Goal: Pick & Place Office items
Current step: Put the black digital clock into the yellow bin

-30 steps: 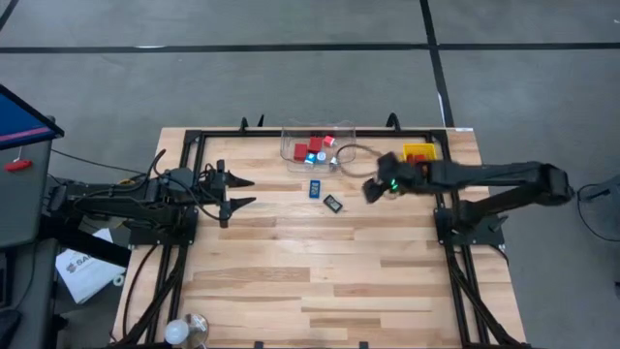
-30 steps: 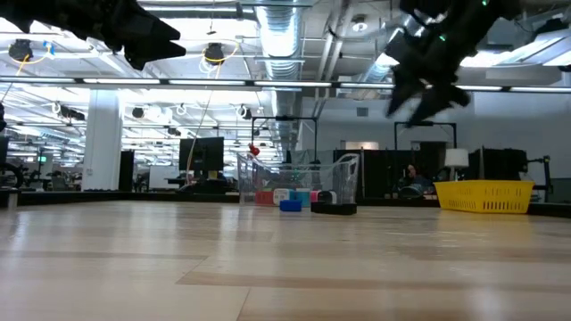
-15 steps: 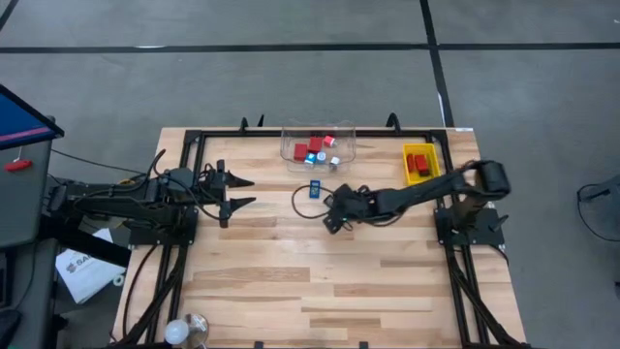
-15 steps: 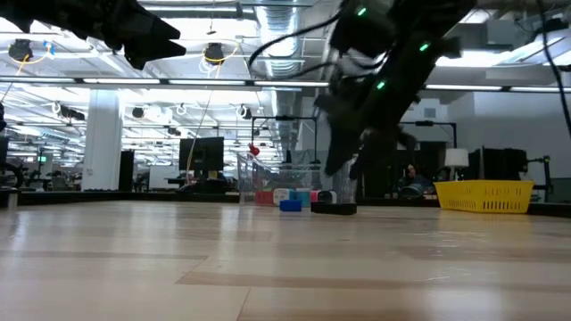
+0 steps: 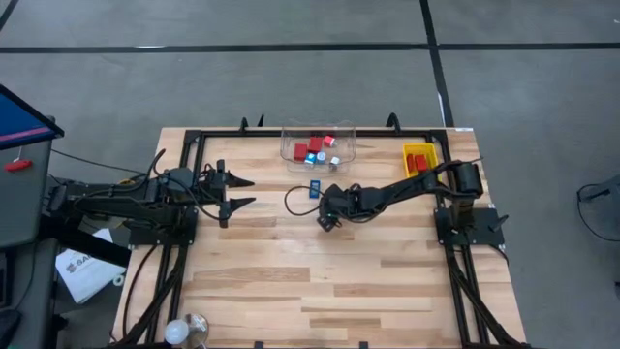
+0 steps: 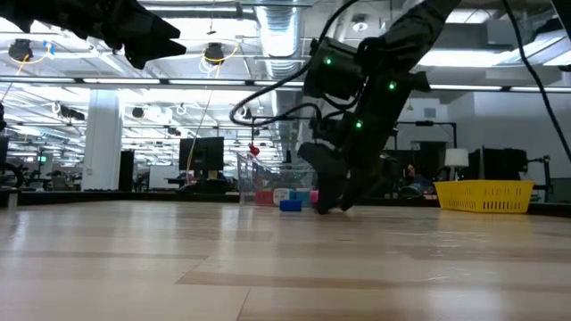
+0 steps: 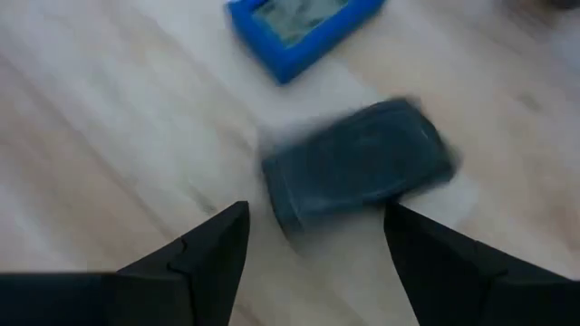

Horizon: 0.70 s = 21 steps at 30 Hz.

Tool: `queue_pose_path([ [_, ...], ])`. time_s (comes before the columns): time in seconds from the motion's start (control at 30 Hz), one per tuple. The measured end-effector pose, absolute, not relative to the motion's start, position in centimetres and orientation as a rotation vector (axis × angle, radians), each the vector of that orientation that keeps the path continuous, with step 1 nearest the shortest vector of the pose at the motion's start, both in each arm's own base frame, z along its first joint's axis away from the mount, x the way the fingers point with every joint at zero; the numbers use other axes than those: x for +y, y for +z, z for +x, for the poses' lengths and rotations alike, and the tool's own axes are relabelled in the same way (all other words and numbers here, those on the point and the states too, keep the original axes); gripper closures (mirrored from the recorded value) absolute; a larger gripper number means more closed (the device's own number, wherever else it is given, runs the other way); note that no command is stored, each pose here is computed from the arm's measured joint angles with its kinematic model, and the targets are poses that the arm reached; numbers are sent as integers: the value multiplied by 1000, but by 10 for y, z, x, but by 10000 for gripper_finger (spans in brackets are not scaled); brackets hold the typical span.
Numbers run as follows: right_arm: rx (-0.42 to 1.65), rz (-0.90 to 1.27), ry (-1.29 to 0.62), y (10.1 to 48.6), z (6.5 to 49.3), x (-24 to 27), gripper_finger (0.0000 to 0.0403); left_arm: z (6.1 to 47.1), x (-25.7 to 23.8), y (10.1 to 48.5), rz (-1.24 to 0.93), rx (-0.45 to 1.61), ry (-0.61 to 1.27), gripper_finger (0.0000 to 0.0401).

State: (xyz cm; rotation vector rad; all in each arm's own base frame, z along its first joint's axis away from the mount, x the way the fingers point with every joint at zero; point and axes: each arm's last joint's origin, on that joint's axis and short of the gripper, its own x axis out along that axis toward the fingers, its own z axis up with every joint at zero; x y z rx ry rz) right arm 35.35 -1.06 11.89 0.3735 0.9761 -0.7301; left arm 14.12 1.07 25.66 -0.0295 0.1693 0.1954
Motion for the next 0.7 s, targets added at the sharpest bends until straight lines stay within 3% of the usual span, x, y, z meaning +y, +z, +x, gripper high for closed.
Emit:
queue_pose_path([
  [0.47,954,334,-718,121,355,-11,154,141,11,256,-30,169,191,192],
  [0.7,937,285,-705,142,349,-12,153,141,11,257,-30,169,191,192],
])
